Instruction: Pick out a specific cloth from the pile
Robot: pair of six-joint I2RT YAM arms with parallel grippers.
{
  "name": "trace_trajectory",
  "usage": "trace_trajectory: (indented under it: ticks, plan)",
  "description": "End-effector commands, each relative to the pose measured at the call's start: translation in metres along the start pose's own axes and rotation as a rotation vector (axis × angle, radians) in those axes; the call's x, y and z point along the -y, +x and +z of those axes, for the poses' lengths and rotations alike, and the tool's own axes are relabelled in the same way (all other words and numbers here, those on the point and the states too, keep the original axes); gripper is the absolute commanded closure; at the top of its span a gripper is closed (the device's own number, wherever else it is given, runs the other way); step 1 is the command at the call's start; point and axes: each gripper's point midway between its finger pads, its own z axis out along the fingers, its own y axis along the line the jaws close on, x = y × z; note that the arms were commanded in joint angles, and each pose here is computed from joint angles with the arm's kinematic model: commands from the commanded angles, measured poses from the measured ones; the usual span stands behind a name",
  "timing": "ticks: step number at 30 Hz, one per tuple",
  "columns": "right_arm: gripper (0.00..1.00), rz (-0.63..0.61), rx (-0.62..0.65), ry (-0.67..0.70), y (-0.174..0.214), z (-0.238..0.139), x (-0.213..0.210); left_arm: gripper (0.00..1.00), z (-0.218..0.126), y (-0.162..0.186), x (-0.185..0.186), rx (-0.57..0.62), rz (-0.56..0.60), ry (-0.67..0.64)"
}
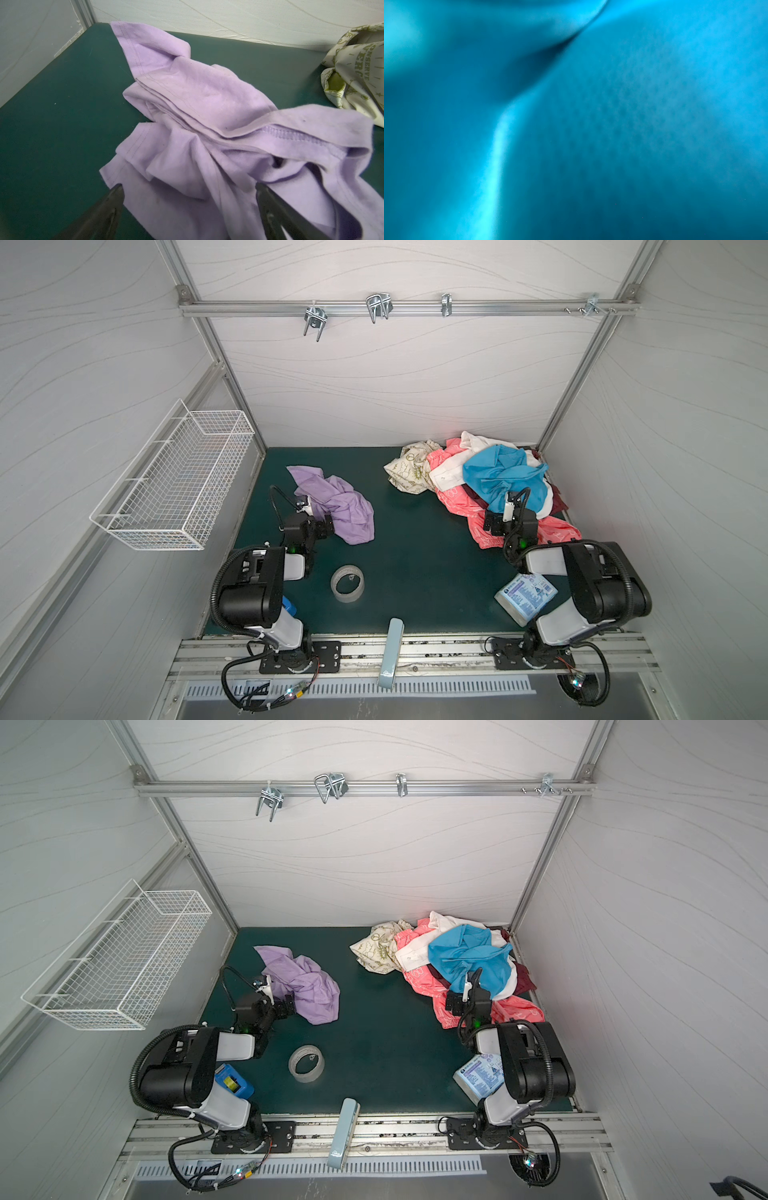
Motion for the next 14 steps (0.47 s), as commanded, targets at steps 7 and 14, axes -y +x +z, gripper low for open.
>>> trace_trajectory:
  ticks: [7,14]
  plan:
    - [0.01,0.008,0.009,-0.021,-0.0056,0.0023,-0.0028,0.01,0.0016,-0.025,0.0036,0.067,0.0,0.015]
    - [0.01,0.008,0.008,-0.021,-0.0052,0.0024,-0.0028,0.01,0.0029,-0.0233,0.0035,0.058,0.002,0.013]
